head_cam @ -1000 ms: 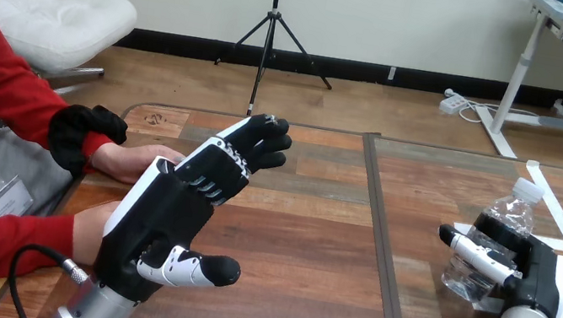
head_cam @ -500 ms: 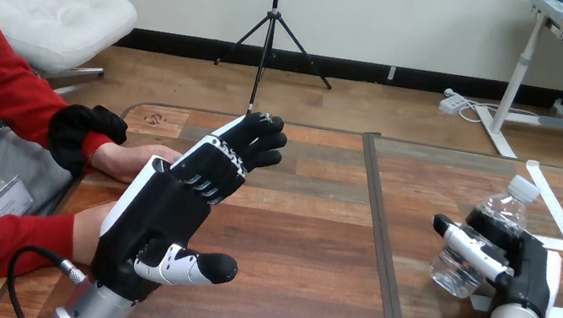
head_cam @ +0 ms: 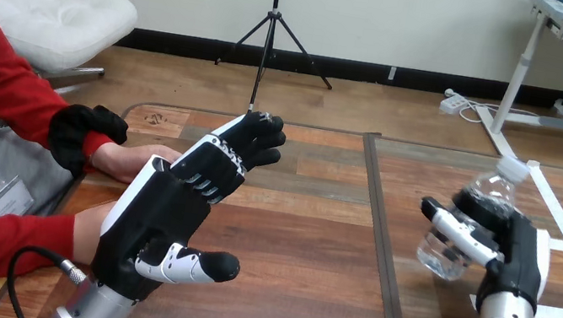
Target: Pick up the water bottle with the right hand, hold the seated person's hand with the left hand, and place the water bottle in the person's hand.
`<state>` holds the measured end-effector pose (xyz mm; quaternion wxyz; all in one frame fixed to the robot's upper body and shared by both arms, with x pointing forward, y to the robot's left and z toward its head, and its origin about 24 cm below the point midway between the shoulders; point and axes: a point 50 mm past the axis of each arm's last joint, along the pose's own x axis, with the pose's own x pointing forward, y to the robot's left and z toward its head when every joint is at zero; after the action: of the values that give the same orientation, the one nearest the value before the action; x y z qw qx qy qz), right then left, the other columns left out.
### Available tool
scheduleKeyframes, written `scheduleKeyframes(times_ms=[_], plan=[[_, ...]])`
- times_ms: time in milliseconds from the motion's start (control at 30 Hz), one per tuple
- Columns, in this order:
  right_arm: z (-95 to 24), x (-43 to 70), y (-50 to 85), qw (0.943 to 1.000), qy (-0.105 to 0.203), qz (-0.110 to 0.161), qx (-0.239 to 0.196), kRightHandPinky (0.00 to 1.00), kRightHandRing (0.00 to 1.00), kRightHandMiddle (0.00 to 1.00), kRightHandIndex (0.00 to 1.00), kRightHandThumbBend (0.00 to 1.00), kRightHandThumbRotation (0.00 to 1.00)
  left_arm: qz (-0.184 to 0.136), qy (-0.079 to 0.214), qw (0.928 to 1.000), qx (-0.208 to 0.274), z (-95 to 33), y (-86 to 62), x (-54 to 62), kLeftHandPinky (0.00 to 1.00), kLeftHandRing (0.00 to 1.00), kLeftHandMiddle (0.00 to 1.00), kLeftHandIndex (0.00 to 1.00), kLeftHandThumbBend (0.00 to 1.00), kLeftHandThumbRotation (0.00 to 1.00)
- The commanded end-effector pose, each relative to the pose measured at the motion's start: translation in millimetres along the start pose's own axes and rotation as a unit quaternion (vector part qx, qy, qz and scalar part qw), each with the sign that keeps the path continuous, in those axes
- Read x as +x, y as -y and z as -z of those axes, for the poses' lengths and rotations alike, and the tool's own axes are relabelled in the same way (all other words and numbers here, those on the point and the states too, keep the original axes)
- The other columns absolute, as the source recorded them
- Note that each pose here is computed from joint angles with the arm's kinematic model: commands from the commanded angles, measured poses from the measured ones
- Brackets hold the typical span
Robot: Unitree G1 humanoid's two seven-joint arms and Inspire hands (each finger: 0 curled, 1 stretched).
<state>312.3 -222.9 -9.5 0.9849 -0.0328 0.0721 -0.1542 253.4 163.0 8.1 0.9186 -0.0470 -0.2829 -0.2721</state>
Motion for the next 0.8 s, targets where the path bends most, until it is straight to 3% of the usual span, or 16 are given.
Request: scheduleKeyframes(times_ms=[0,300,767], plan=[[-54.2,9.9,-12.9,0.9919,0.123,-0.031,0.002,0.30,0.37,0.47,0.48,0.79,0.00,0.010,0.018,0.9996,0.020,-4.7,-1.9,14.9,0.88,0.91,0.91,0.89,0.99,0.46],[-68.5,2.4,-21.6,0.9844,0.162,-0.066,-0.021,0.31,0.38,0.47,0.48,0.81,0.00,0.003,0.009,0.9991,0.041,-5.4,-2.1,15.1,0.89,0.92,0.91,0.89,1.00,0.46],[-73.3,-4.2,-32.4,0.9707,0.190,-0.134,-0.062,0.31,0.39,0.47,0.48,0.85,0.00,-0.004,0.008,0.9877,0.156,-17.1,-6.6,15.4,0.91,0.95,0.94,0.93,1.00,0.54]])
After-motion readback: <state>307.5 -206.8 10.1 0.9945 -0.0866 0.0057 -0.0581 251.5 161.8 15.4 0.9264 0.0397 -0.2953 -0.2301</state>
